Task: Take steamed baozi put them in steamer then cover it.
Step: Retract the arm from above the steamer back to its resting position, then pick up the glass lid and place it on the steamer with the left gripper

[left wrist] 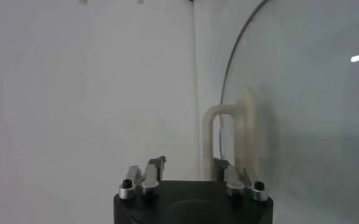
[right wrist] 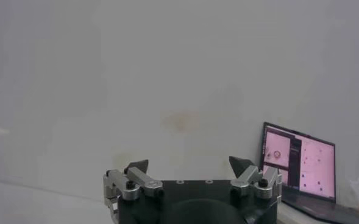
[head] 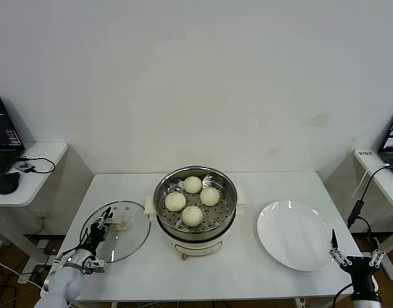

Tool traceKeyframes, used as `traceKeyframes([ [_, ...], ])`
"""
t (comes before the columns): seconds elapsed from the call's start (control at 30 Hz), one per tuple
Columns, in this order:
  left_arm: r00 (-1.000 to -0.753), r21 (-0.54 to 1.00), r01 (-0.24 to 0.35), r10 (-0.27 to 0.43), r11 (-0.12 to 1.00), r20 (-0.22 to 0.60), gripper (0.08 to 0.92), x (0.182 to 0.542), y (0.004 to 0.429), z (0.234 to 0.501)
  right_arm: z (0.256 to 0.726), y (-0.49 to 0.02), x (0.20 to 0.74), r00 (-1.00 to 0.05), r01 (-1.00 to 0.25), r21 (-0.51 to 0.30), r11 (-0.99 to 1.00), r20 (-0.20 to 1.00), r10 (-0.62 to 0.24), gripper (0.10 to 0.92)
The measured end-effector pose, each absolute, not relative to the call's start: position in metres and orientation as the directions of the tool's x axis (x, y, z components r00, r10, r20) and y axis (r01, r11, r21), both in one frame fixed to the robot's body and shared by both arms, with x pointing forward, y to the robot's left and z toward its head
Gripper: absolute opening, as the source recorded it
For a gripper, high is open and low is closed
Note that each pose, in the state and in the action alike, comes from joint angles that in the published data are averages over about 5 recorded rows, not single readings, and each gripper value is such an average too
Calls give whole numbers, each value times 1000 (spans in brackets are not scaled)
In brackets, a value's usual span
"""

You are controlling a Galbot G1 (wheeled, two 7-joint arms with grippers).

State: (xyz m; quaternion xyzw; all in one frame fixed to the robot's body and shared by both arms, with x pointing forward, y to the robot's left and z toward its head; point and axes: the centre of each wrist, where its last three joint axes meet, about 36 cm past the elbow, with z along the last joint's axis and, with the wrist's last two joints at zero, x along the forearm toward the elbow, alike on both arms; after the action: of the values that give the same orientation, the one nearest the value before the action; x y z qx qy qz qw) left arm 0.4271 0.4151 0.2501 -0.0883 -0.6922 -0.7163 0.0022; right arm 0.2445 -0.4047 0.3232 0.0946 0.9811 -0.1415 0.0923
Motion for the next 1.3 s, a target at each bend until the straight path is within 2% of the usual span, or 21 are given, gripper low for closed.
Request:
traceKeyframes([
  [0.23, -987, 993, 112, 113, -24, 114, 172, 421, 416, 249, 321, -404, 245, -966, 209, -261, 942, -205, 157, 823],
  [0.33, -989, 995, 103, 107, -17, 104, 145, 418, 416, 252, 321, -404, 247, -967, 206, -261, 943, -204, 154, 823],
  [0.53, -994, 998, 65, 85, -12, 66, 145, 410, 416, 272, 320, -402, 250, -969, 194, -264, 945, -201, 143, 823],
  [0.77, -1000, 1000, 24, 17, -19, 25, 145, 393, 414, 312, 318, -399, 255, -972, 179, -264, 948, -199, 128, 823],
  [1.03, -998, 999, -1, -66, -40, -4, 145, 372, 412, 371, 314, -395, 259, -975, 159, -263, 951, -193, 110, 823],
  [1.3, -998, 999, -40, -45, -24, -41, 145, 366, 385, 434, 313, -387, 259, -977, 145, -270, 952, -190, 95, 823],
])
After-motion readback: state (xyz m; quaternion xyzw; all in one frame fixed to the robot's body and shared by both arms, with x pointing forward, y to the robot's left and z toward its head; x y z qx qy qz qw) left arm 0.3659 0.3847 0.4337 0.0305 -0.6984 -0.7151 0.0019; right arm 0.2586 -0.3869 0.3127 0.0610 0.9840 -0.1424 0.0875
